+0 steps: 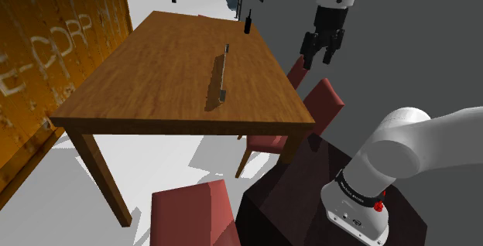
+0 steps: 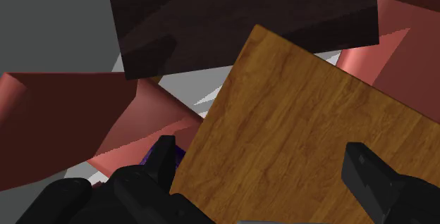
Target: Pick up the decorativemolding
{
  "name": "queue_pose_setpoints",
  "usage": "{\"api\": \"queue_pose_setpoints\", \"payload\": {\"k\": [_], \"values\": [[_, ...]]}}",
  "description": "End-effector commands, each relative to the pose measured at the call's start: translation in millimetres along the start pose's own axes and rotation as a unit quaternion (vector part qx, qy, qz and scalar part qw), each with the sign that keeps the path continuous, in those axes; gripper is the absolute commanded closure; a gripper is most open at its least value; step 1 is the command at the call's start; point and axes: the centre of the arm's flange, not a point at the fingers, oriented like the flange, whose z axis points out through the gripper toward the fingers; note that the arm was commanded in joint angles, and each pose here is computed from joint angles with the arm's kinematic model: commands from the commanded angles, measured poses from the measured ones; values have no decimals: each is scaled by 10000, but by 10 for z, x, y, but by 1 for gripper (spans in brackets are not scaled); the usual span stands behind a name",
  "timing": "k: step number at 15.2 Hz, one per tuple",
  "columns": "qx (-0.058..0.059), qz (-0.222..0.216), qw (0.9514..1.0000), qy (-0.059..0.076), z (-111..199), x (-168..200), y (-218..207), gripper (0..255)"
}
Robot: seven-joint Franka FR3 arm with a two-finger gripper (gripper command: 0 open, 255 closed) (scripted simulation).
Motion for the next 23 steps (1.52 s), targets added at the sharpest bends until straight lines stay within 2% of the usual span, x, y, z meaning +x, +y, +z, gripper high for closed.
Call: {"api": "queue_pose_setpoints", "payload": {"k": [1,6,12,17,23], "values": [[0,0,10000,0,0,0,0,0],[91,522,9985,111,154,479,-356,0],[200,1147,9929,245,316,1104,-718,0],[290,1664,9850,355,432,1659,-960,0],[396,2277,9717,486,550,2357,-1175,0]]}}
